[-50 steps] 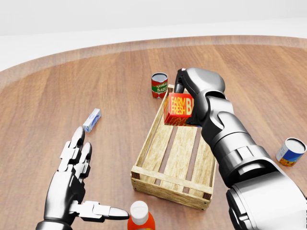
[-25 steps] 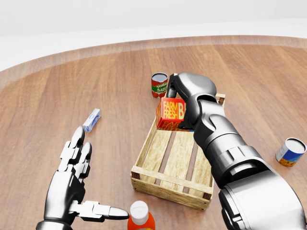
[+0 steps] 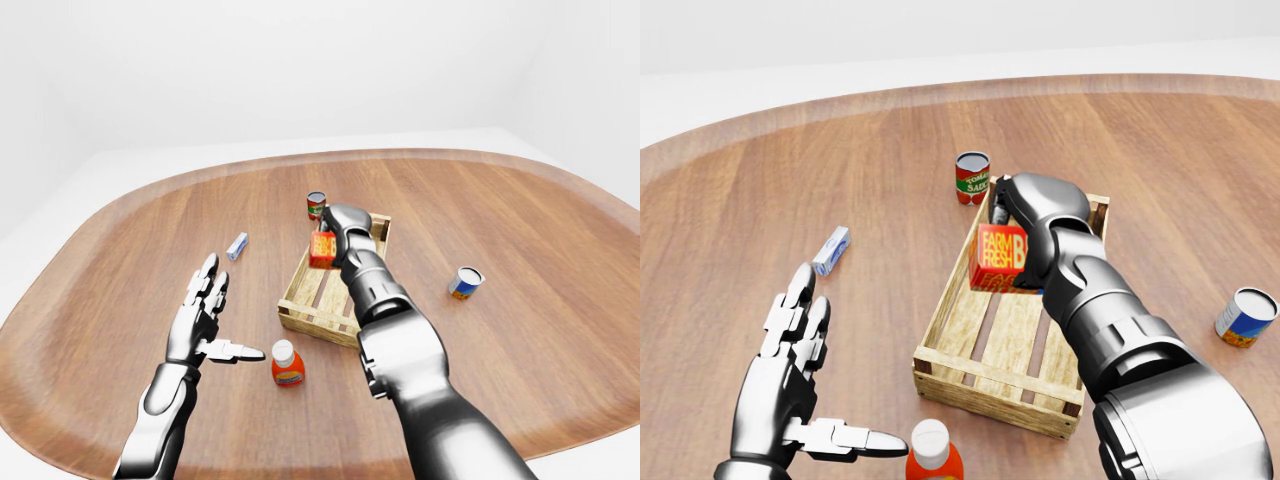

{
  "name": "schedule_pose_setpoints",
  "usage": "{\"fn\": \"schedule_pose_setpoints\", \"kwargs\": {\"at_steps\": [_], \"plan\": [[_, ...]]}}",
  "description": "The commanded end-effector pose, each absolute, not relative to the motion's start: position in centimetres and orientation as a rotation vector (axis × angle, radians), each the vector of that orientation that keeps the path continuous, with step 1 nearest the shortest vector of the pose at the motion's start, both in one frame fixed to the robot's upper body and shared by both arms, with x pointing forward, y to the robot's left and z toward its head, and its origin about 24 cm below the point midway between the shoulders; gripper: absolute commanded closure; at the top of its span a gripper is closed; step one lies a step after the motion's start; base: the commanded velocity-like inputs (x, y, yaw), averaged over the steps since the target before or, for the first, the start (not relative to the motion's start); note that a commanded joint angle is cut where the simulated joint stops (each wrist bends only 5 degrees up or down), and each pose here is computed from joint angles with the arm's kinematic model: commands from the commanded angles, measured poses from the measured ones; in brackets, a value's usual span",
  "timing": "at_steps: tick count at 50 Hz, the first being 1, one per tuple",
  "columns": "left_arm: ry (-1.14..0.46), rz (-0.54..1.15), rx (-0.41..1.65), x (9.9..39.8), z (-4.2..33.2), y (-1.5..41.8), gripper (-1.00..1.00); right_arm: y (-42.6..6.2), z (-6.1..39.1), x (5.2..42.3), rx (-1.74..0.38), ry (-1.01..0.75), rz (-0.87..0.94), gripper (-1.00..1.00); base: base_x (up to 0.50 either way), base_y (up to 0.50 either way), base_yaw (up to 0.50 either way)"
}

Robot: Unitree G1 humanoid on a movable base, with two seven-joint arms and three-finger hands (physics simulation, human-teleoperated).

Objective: Pick up the butter and put it in the tray.

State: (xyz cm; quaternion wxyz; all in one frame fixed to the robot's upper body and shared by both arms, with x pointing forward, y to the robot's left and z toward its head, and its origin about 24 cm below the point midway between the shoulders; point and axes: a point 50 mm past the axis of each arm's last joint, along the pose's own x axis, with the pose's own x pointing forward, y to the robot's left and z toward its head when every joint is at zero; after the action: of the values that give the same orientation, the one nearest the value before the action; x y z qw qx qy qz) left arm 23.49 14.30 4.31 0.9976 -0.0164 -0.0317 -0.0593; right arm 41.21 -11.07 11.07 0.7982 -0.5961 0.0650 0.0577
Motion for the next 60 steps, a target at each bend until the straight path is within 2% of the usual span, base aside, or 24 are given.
{"fn": "schedule_pose_setpoints", "kwargs": {"at_steps": [1, 40, 41, 42, 43, 44, 60], "plan": [[-0.067, -0.117, -0.034, 23.5, 4.4, 14.3, -1.00, -11.2, 11.8, 41.4, -1.292, 0.113, 0.095, 1.00, 0.00, 0.00, 0.00], [-0.072, -0.115, -0.039, 23.6, 4.6, 14.5, -1.00, -11.4, 10.5, 41.0, -1.291, 0.139, 0.096, 1.00, 0.00, 0.00, 0.00], [-0.072, -0.115, -0.040, 23.6, 4.6, 14.4, -1.00, -11.4, 10.5, 41.0, -1.284, 0.140, 0.094, 0.93, 0.00, 0.00, 0.00], [-0.072, -0.115, -0.040, 23.6, 4.6, 14.4, -1.00, -11.4, 10.5, 41.0, -1.283, 0.142, 0.095, 0.63, 0.00, 0.00, 0.00], [-0.072, -0.115, -0.040, 23.6, 4.6, 14.4, -1.00, -11.4, 10.4, 41.0, -1.286, 0.139, 0.090, -0.72, 0.00, 0.00, 0.00], [-0.073, -0.116, -0.040, 23.5, 4.6, 14.4, -1.00, -11.4, 10.3, 40.9, -1.278, 0.138, 0.084, -1.00, 0.00, 0.00, 0.00], [-0.075, -0.112, -0.039, 23.6, 4.7, 14.5, -1.00, -12.0, 10.2, 40.9, -1.270, 0.141, 0.059, -1.00, 0.00, 0.00, 0.00]]}}
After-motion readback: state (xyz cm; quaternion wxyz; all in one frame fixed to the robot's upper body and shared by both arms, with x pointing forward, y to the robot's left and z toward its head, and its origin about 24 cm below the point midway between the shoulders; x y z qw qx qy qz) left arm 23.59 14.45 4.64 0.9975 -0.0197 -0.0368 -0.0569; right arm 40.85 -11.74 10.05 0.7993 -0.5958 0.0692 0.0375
